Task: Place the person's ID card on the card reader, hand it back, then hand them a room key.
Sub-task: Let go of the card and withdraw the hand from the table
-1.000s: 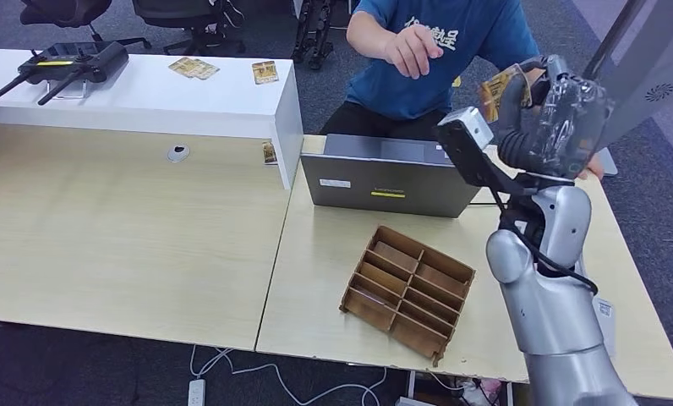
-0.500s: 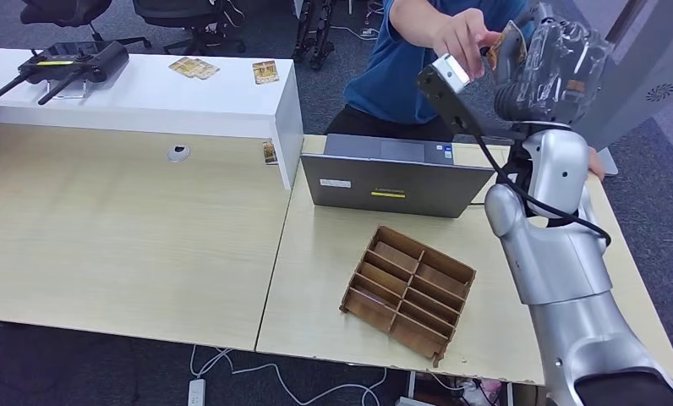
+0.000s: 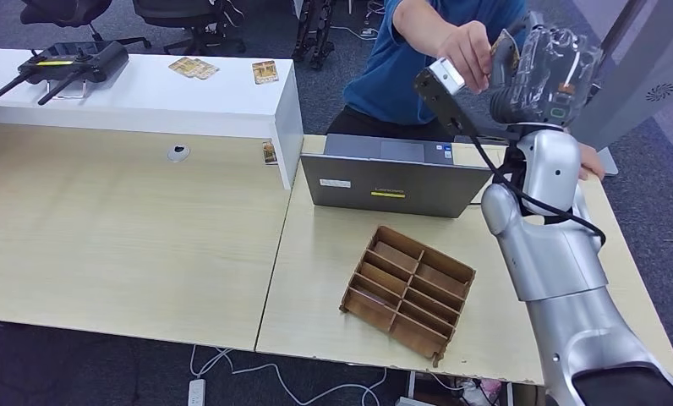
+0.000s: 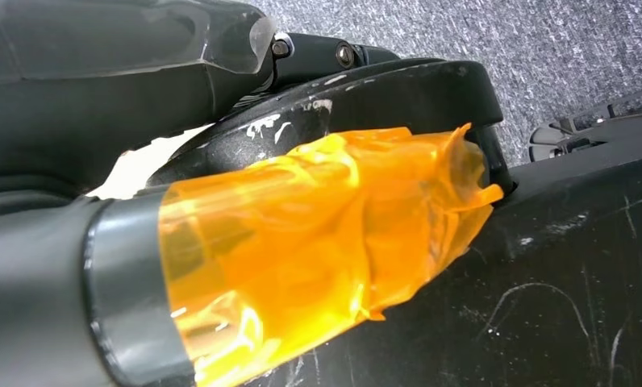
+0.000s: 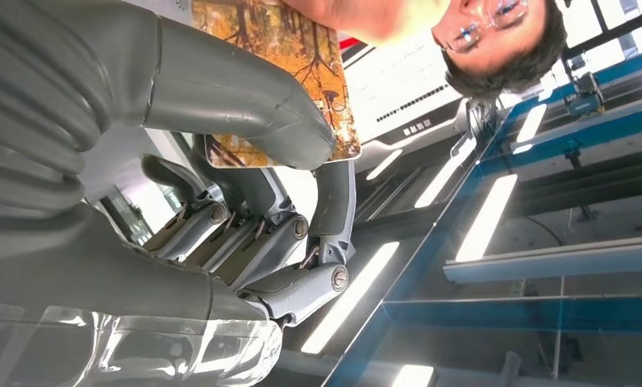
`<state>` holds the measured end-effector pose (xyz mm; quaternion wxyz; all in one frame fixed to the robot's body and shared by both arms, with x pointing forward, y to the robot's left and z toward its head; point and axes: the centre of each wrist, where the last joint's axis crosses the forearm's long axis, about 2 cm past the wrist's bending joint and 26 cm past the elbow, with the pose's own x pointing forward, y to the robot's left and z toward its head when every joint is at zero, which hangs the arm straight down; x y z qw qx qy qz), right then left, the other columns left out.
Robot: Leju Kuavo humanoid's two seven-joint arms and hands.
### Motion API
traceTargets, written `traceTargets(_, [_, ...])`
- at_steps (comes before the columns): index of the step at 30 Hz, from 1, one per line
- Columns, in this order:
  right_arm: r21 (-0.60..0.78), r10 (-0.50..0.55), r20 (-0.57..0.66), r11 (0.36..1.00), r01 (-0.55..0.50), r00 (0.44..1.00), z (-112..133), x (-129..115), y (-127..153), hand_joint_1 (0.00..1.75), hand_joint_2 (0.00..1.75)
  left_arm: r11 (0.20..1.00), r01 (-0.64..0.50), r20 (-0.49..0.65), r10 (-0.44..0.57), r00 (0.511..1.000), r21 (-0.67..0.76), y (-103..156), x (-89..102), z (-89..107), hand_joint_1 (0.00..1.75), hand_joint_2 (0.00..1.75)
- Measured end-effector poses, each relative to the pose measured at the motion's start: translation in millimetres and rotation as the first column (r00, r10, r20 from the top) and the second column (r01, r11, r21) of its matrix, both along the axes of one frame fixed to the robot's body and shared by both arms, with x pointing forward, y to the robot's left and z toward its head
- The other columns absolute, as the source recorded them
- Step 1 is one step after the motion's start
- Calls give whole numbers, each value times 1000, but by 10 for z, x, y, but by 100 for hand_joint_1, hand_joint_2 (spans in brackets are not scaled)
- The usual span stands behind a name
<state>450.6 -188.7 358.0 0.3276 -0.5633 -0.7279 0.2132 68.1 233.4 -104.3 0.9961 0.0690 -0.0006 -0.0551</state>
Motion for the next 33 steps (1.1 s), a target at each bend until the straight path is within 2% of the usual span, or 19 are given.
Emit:
traceTargets(1, [3,3,-4,1000,-3,1000,-7,3,7,0,175,1000,-1,-1,1,1000,0,0,0,0,0,0])
traceTargets(10, [16,30,-27,999,-30,999,-59,17,61,0,175,1000,-7,-2,7,1000,-1,0,1,0,0,0])
traceTargets(17, [34,50,6,998,-50,999,-68,7,59,0,175,1000,-10,3,10,1000,-3,2,-1,-1,0,0])
traceTargets(19, [75,93,9,993,-94,996,-84,-11,60,0,175,1000,-14,3,14,1000,-3,4,-3,-1,0,0])
traceTargets(21, [181,187,-13,967,-181,982,-108,-35,70,0,175,1000,-24,3,24,1000,-2,10,-5,-2,0,0])
traceTargets(23, [353,327,-40,889,-292,944,-129,-54,98,0,175,999,-36,5,36,999,0,17,-8,-3,0,0])
traceTargets(27, [662,557,14,617,-425,830,-145,-58,151,0,175,998,-57,8,57,998,5,24,-13,-4,0,0])
traceTargets(30, [794,641,103,407,-450,761,-176,-59,136,0,175,998,-68,8,68,998,8,28,-15,-5,0,0])
traceTargets(33, [843,659,173,285,-456,732,-258,-94,109,0,175,997,-75,10,75,997,8,30,-17,-5,0,0])
